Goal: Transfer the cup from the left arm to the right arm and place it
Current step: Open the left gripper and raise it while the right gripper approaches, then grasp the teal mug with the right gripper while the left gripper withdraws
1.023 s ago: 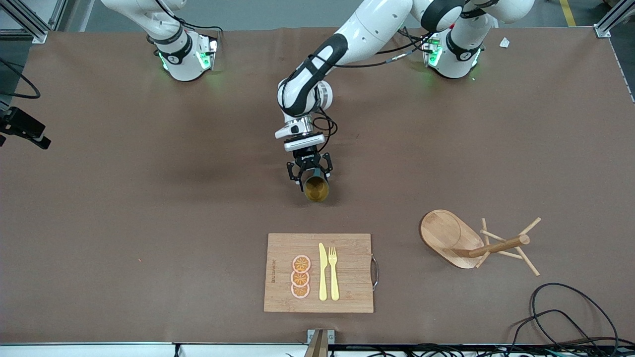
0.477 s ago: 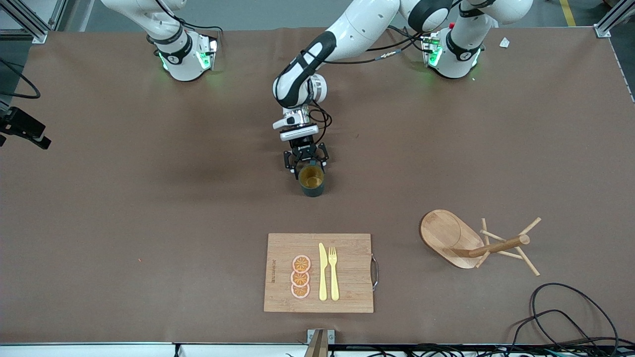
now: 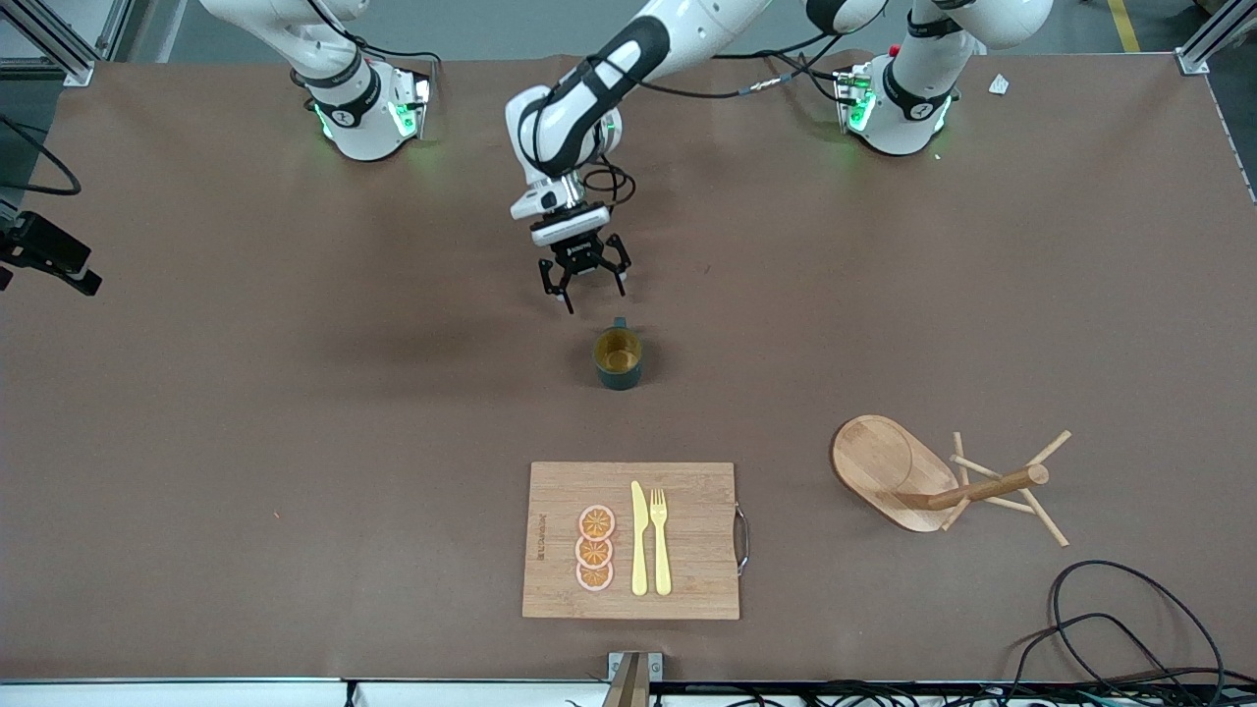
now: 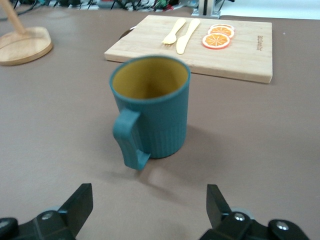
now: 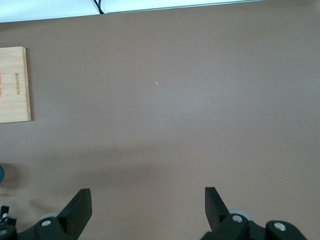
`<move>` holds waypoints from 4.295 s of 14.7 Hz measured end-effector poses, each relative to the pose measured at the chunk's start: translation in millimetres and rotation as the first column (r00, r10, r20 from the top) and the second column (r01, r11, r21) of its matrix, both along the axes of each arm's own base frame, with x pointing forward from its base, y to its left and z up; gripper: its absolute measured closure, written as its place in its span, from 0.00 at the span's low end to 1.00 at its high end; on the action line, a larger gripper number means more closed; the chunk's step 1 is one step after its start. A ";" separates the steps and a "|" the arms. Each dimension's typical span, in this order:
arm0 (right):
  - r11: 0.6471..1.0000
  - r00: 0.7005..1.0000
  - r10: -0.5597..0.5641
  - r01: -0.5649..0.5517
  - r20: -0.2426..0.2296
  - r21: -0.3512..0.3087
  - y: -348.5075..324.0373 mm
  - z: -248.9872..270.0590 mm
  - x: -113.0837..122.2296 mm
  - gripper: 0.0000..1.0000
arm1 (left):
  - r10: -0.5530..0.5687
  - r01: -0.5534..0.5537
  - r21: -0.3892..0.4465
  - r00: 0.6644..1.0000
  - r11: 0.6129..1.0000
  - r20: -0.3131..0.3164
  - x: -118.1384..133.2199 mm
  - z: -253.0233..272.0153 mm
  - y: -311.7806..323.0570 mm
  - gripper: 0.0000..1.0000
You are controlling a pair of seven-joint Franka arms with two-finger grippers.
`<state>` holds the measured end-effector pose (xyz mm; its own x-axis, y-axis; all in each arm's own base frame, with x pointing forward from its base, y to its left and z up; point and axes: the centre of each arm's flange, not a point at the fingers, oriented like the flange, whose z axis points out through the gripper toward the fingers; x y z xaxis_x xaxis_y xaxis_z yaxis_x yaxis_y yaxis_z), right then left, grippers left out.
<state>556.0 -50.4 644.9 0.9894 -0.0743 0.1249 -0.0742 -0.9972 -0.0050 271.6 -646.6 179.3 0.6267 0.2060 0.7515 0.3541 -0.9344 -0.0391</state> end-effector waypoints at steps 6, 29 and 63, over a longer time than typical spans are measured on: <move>0.999 0.996 0.046 -0.046 -0.073 0.004 24.2 -32.3 11.1 0.00 | 0.113 -0.152 -0.121 0.953 0.981 -0.280 76.1 159.3 21.5 0.00; 0.817 0.817 -0.565 0.573 -0.111 0.059 488.0 -288.9 47.6 0.00 | -0.144 0.042 -0.172 0.755 0.984 -0.640 321.6 413.1 441.2 0.00; 0.994 0.984 -0.105 0.104 -0.147 -0.011 404.0 -306.4 94.6 0.96 | -0.307 0.182 -0.248 0.591 0.952 -0.746 276.7 445.5 574.6 0.00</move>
<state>650.6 353.6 338.5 0.9838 -0.1781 -0.0208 -0.1778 -0.9839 0.0168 548.3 -72.1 624.7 0.9985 0.0111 -0.0543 0.0080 -0.9983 -0.0570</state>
